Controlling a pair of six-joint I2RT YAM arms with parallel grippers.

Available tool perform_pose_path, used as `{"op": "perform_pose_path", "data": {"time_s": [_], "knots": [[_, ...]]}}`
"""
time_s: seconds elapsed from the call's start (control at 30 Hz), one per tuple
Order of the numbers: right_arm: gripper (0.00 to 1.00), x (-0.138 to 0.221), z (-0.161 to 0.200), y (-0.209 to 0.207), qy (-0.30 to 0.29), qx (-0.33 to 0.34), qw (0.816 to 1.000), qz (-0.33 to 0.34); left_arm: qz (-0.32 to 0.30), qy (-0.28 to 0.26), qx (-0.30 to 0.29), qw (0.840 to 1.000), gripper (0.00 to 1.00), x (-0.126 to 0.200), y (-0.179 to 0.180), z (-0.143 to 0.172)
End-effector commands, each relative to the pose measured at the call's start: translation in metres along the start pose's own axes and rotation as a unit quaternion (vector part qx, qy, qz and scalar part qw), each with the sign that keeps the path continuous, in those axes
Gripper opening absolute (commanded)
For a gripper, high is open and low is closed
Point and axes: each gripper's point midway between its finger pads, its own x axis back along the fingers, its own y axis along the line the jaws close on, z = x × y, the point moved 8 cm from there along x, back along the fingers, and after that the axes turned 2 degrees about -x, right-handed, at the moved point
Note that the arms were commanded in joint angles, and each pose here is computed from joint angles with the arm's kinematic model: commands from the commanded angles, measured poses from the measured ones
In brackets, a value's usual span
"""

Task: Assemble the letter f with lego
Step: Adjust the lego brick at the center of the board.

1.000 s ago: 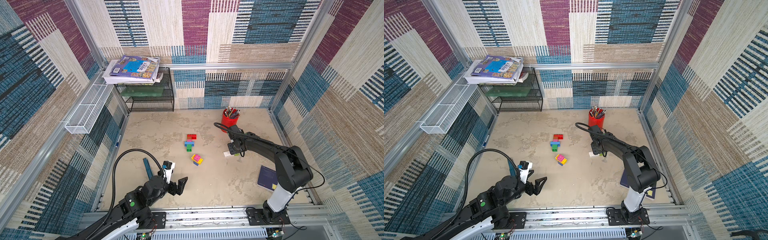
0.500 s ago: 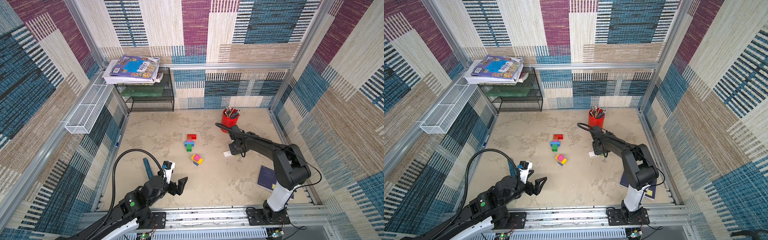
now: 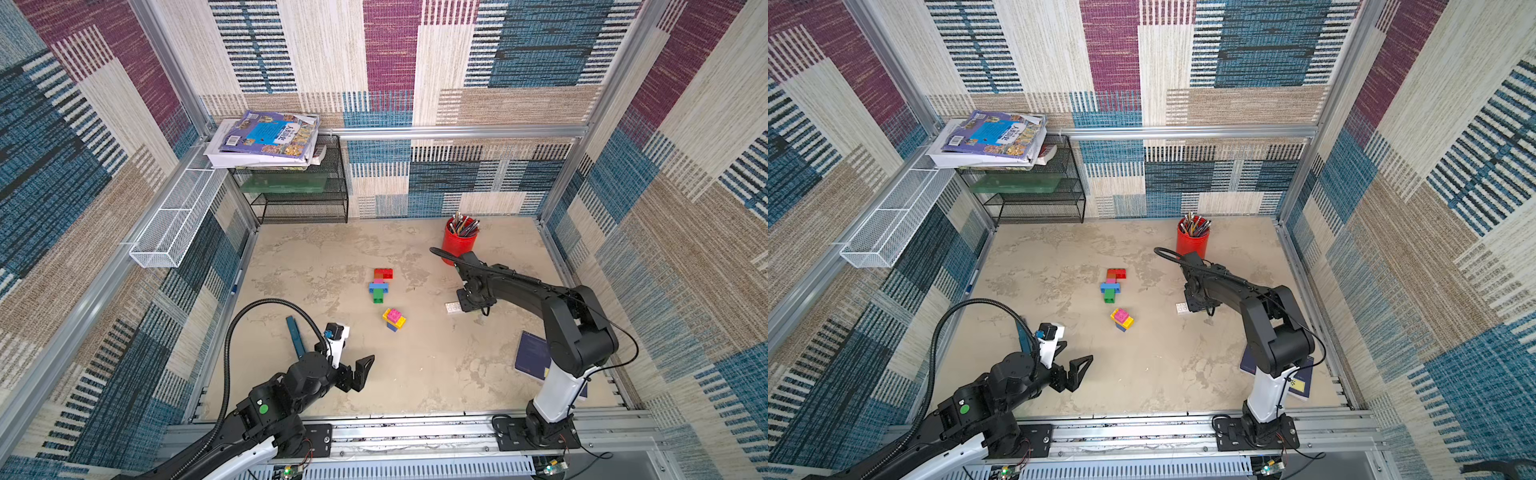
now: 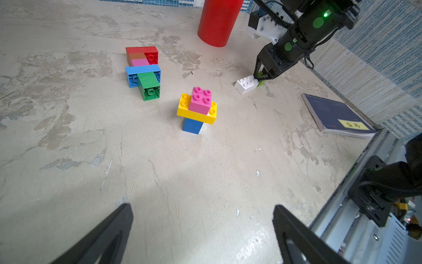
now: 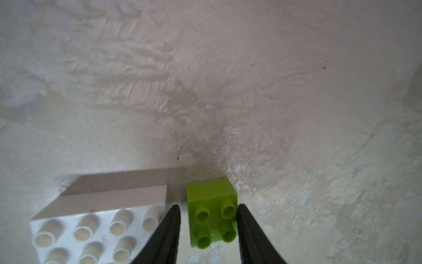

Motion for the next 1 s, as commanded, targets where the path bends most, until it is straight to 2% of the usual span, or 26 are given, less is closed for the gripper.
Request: {"op": "perform_pose_path", "data": {"time_s": [0.0, 0.33, 0.63, 0.97], "knots": [[0.42, 0.000, -0.001, 0.002, 0.000, 0.002, 1.000, -0.008, 0.000, 0.000, 0.006, 1.000, 0.99, 0.000, 0.000, 0.000], [0.30, 0.004, -0.003, 0.002, -0.003, 0.002, 1.000, -0.018, 0.000, -0.001, 0.006, 1.000, 0.99, 0.001, 0.001, 0.001], [0.29, 0.035, -0.021, 0.005, -0.046, 0.009, 0.998, -0.043, 0.003, -0.003, 0.007, 1.000, 0.99, 0.000, 0.000, 0.001], [0.28, 0.058, -0.039, 0.057, -0.077, 0.073, 0.990, -0.089, 0.001, -0.002, 0.008, 1.000, 0.99, -0.001, 0.001, 0.003]]}}
